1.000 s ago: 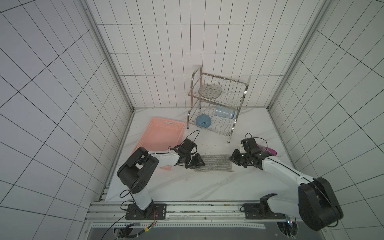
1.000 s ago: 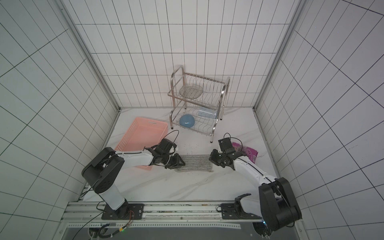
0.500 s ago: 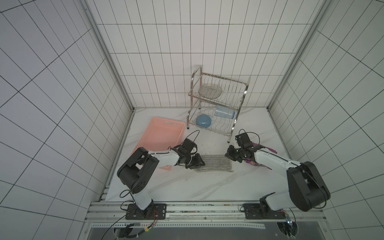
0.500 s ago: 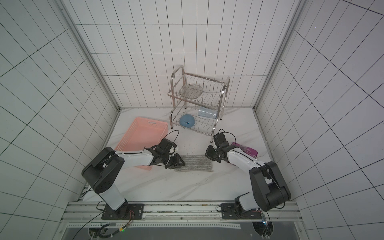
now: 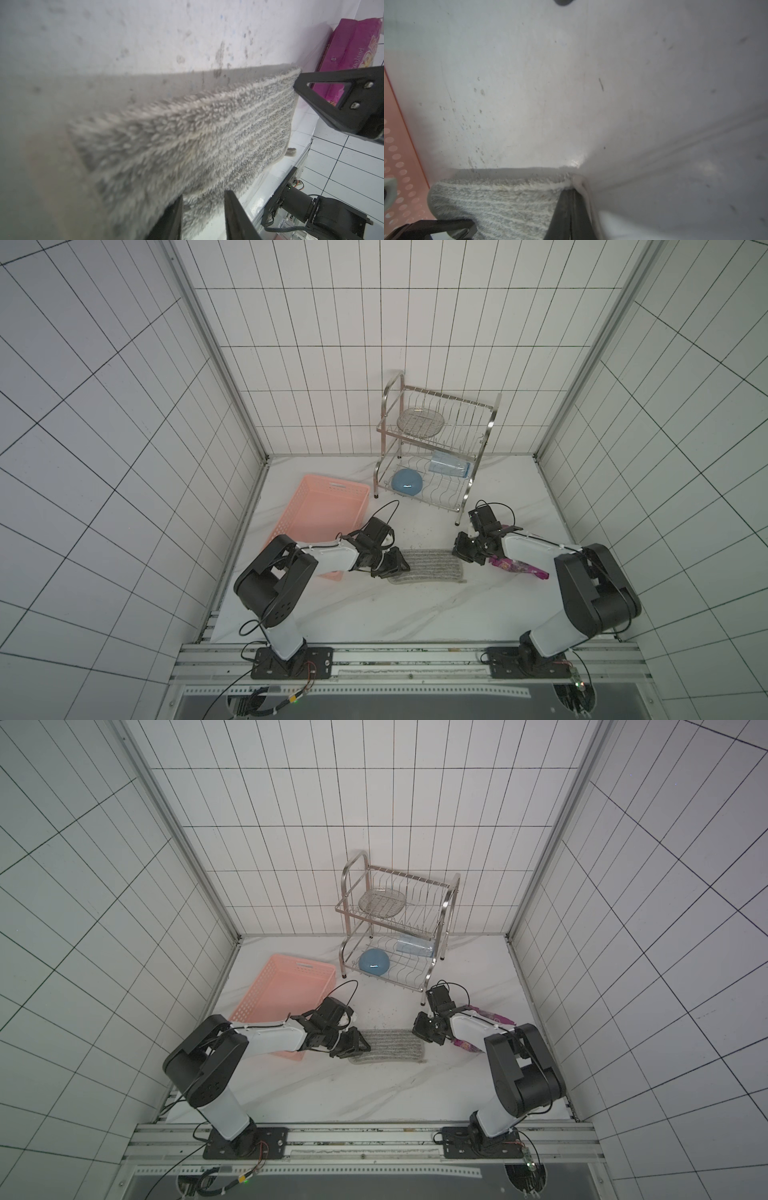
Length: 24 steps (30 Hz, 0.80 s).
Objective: Fold the square dishcloth
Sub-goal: Smooth out the cleaning item at the center of the board.
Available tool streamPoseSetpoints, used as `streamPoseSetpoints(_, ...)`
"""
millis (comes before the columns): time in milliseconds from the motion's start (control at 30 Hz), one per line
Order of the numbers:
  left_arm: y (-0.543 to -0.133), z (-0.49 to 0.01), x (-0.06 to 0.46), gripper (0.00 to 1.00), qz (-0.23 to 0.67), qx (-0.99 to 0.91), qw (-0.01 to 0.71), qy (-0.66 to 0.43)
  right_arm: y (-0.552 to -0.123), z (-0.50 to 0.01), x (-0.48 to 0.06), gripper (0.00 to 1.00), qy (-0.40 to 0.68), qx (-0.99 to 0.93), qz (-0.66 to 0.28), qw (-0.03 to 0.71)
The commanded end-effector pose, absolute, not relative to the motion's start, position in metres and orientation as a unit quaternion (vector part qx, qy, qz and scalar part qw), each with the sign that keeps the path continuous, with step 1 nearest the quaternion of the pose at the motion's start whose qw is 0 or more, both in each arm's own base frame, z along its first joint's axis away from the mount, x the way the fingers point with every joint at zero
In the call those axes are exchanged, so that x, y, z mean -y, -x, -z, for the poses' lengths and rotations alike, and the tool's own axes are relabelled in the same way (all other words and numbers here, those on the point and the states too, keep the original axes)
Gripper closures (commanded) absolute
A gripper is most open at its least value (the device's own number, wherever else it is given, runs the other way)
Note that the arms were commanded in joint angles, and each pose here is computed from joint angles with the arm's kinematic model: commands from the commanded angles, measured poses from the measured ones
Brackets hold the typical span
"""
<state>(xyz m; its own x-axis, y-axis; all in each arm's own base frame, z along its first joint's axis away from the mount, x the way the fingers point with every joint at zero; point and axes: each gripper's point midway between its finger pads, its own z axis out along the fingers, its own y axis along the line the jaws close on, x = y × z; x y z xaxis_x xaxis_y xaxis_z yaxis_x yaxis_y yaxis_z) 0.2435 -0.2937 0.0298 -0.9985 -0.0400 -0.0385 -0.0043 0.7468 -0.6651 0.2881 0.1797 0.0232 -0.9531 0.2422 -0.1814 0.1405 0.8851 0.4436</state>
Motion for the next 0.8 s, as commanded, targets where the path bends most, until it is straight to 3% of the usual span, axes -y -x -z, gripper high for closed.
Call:
streamPoseSetpoints(0,-0.239,-0.019,0.274,0.61,0.309,-0.951,0.024,0.022,-0.289,-0.025,-0.169,0.92,-0.090,-0.969,-0.191,0.125)
streamPoseSetpoints(267,-0.255,-0.088,0.283,0.43,0.337,-0.939,0.075,0.007,-0.281,-0.069,-0.165,0.84,-0.061,-0.970,-0.171,0.162)
streamPoseSetpoints(400,-0.255,-0.109,0.272,0.40,0.328,-0.940,0.096,0.021,-0.269,-0.080,-0.166,0.82,-0.051,-0.972,-0.155,0.166)
streamPoseSetpoints(767,-0.241,-0.081,0.230,0.40,0.286,-0.951,0.074,0.095,-0.232,-0.075,-0.191,0.82,-0.026,-0.977,-0.154,0.144)
